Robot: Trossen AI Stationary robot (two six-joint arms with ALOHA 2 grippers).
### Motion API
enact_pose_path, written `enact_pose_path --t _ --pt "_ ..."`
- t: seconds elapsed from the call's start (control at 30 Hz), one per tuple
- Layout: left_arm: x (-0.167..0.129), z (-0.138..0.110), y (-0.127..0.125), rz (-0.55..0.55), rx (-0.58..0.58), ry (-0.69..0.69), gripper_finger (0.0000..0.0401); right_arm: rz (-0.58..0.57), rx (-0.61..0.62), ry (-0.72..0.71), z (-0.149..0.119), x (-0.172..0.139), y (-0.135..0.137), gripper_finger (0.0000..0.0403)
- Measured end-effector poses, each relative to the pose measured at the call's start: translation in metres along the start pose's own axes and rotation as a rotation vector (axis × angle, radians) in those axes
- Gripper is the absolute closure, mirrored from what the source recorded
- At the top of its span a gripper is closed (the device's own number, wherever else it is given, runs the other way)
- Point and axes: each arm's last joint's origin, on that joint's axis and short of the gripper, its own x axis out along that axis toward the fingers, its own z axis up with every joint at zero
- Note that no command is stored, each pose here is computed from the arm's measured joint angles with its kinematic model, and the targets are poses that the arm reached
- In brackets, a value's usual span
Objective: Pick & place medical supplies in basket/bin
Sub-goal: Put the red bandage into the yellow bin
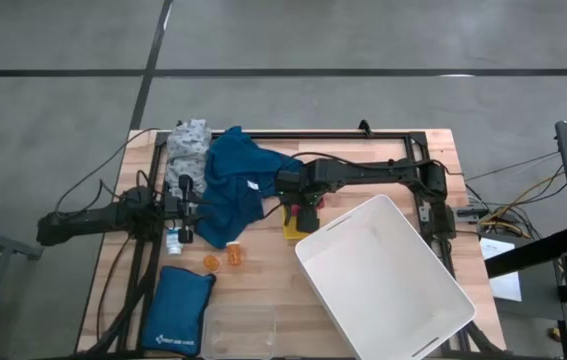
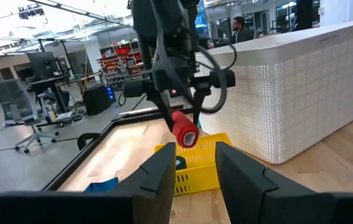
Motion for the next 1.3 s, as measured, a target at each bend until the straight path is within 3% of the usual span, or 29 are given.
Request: enact_pose_path --t 0.63,0.97,1.3 --pt "0.0 0.0 0.0 0.0 0.0 0.0 0.0283 0.074 0.042 -0.032 -0.008 0.04 0.007 0.0211" --pt "0.0 0.0 0.0 0.0 0.0 0.0 0.0283 0.074 0.049 -0.041 -0.007 0.041 0.007 0.0211" --pt "0.0 0.0 0.0 0.0 0.0 0.0 0.0283 0.084 0.149 -0.055 -0.006 0.041 0.007 0.0197"
